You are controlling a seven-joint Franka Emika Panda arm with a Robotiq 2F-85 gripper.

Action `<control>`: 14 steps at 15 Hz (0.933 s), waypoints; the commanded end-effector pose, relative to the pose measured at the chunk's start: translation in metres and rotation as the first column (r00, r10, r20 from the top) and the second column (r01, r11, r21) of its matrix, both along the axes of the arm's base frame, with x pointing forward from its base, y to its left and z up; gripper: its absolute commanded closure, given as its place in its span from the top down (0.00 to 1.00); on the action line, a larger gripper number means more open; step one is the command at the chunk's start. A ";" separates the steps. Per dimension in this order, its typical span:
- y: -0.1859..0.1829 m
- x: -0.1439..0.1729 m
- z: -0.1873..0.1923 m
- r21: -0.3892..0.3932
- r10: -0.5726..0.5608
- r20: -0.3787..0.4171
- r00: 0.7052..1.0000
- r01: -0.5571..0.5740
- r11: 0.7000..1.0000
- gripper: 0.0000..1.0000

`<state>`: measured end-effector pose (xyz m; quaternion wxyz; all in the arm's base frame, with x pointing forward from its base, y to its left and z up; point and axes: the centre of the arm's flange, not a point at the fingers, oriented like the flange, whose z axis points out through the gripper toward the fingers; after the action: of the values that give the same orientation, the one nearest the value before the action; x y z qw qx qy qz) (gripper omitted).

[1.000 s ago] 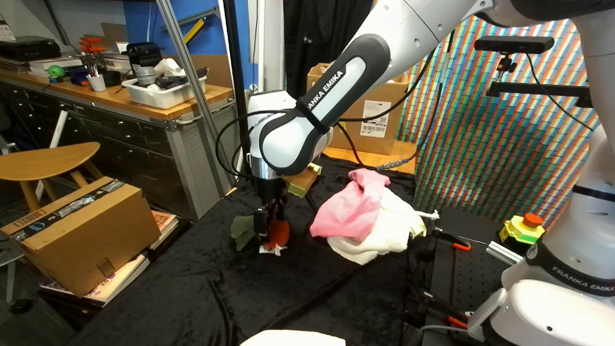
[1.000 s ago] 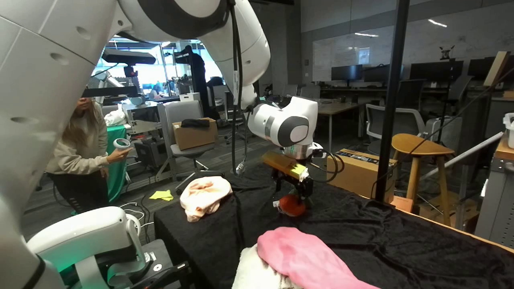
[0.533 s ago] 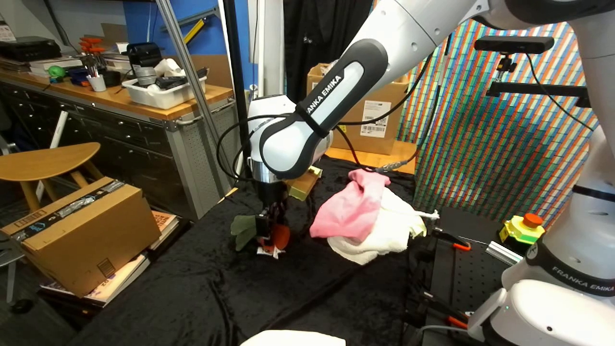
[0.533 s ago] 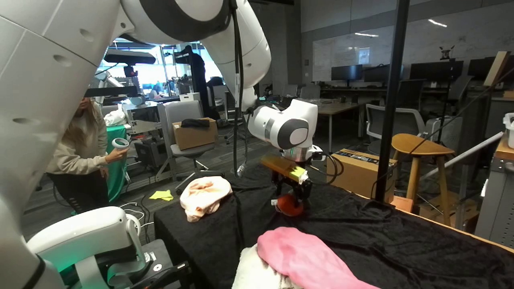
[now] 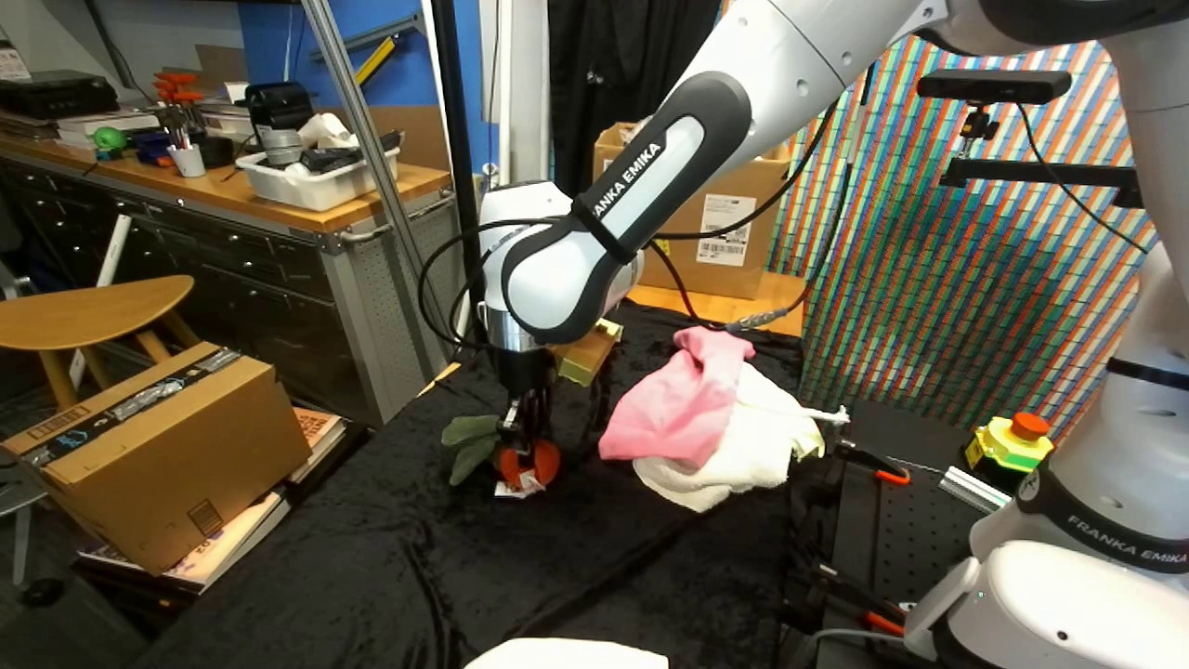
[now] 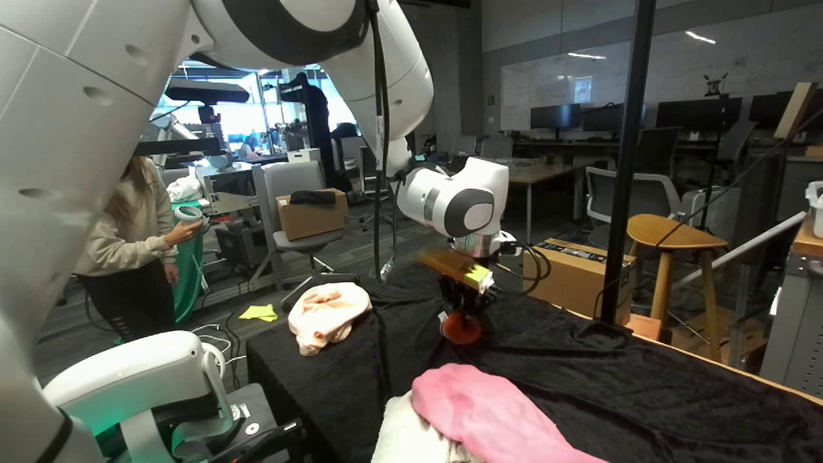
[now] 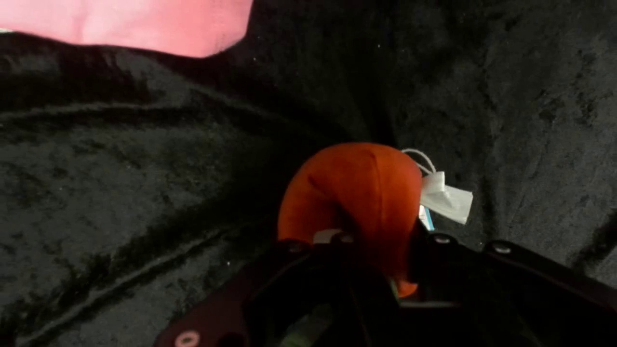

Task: Pile the white rope, towels, t-shirts and radish together on the right side of the table

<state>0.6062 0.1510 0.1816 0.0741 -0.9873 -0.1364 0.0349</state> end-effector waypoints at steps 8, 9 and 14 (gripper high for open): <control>-0.011 -0.042 0.103 0.004 0.014 0.054 0.998 -0.015 1.000 0.11; -0.015 -0.051 0.111 0.000 0.014 0.053 0.999 -0.014 1.000 0.11; -0.038 -0.094 0.133 -0.041 -0.022 0.043 0.999 0.024 0.999 0.11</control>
<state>0.5496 0.1323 0.2928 0.0566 -0.9888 -0.1367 0.0181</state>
